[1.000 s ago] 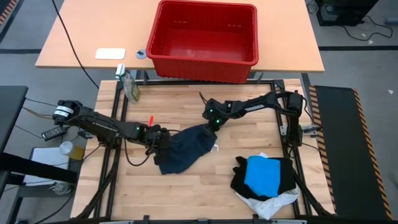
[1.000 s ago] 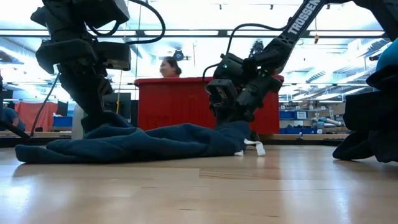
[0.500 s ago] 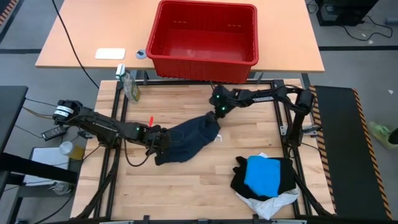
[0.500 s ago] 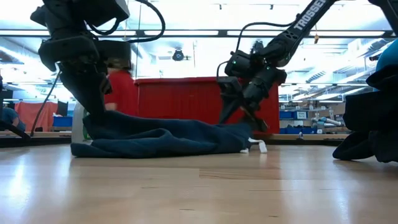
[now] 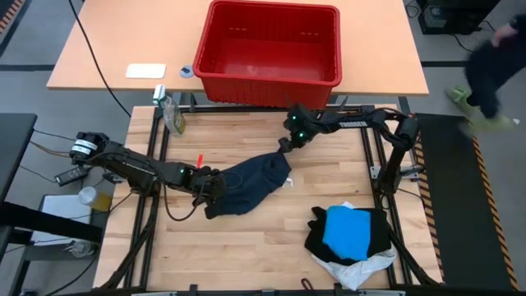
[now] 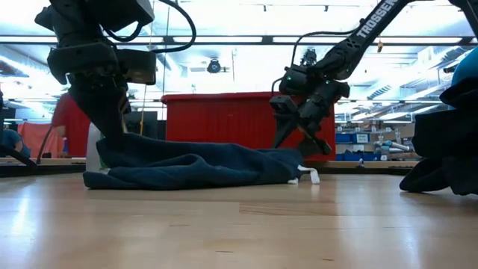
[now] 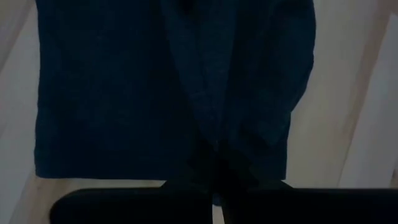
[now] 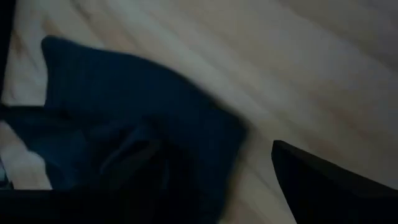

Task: Fold laundry
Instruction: Fold the dark blue shorts

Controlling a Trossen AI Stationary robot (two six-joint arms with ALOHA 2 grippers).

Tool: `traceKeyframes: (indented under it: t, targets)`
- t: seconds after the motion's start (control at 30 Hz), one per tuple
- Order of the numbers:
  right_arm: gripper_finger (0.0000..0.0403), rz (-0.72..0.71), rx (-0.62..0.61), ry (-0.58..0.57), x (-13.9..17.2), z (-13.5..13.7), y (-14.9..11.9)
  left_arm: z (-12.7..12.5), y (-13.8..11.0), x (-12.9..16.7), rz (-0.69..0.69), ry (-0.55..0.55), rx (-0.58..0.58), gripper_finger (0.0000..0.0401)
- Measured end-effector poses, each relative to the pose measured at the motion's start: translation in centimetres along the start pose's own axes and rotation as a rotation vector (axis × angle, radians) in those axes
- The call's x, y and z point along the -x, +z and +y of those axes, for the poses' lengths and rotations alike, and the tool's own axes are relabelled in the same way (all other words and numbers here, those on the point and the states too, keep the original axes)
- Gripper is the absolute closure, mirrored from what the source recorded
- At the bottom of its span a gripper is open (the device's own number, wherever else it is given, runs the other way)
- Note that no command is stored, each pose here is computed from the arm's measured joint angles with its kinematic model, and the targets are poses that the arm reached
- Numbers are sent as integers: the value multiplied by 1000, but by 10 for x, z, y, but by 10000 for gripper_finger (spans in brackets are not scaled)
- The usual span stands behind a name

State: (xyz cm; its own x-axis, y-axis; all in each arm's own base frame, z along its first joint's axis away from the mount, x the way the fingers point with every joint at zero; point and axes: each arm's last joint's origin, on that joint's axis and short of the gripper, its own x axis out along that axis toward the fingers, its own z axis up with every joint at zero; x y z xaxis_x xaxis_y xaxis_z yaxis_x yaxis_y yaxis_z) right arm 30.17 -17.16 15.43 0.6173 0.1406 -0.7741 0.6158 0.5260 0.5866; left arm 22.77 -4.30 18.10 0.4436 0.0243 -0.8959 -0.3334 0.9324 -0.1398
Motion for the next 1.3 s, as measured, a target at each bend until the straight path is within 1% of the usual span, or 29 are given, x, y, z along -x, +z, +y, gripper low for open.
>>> traceKeyframes:
  t: [0.1,0.2,0.27,0.37,0.47,0.57,0.67,0.77,0.9,1.0,1.07,1.13,1.3]
  targets:
    - [105,9,-31,-16,5,-10,3,0,0,0,0,0,0,392]
    - [109,24,-8,28,9,-8,3,0,0,0,0,0,7,392]
    - [113,20,62,53,14,9,-3,0,0,0,0,0,28,392]
    - [120,-11,188,94,24,40,-14,0,0,0,0,0,50,392]
    - [125,-54,308,162,29,73,-28,0,0,0,0,0,52,392]
    - [128,-95,397,201,22,103,-45,0,1,0,-7,-5,53,392]
    - [129,-198,447,155,5,122,-56,0,2,0,-30,18,47,391]
    - [131,-228,428,147,-18,125,-59,2,2,0,-41,55,44,373]
    - [139,-210,418,57,-50,115,-65,6,-2,0,1,94,44,329]
    - [146,-169,412,16,-67,104,-68,12,-7,1,58,141,82,303]
    - [150,-152,388,-5,-74,98,-69,15,-10,1,89,172,108,290]
    - [153,-144,359,-15,-78,94,-68,15,-11,4,84,179,109,277]
    - [157,-133,276,-53,-82,87,-67,14,-9,18,17,137,112,250]
